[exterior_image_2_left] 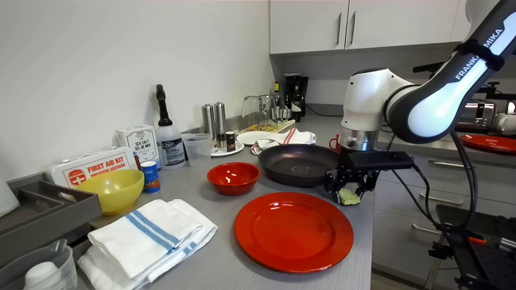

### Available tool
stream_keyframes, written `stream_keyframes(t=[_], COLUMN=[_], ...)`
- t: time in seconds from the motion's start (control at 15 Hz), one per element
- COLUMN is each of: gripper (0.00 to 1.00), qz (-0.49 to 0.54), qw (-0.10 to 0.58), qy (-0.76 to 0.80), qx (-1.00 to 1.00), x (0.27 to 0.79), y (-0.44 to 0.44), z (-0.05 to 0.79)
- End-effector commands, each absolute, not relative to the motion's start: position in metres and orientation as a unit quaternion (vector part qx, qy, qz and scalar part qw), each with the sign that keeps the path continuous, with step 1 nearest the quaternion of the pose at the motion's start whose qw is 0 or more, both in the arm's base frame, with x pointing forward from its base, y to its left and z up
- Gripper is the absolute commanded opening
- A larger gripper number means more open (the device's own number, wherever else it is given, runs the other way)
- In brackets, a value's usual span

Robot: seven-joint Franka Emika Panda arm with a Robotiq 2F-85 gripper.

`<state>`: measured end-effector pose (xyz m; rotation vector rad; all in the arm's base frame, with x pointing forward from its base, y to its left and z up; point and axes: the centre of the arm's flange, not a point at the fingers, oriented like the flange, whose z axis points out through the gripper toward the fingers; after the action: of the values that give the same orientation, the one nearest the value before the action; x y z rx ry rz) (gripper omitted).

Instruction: Wipe the pan with the sponge

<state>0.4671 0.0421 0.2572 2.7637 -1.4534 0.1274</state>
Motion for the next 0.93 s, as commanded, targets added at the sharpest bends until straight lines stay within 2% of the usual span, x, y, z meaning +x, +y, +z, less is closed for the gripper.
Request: stream_keyframes(t=[0.0,0.33,0.4,0.47,0.53,0.6,0.87], gripper=[0.29,0.29,0.33,0.46,0.34,0.28,0.28], qz=[0.043,0.043,0.043,0.044,0.043,0.045,0.052], qw=[0.007,0.007,0.007,0.008,0.008,0.008,0.006], qy=[-0.463,-0.462,-0.461,-0.460,-0.460,-0.461,-0.464], qx=[0.885,0.886,0.886,0.887,0.887,0.886,0.884], x=[0.471,0.471,0.471,0.474,0.474,0.475,0.480], y=[0.046,0.049,0.049,0.043,0.042,0.040,0.036], z=[0.249,0.252,0.253,0.257,0.258,0.259,0.269])
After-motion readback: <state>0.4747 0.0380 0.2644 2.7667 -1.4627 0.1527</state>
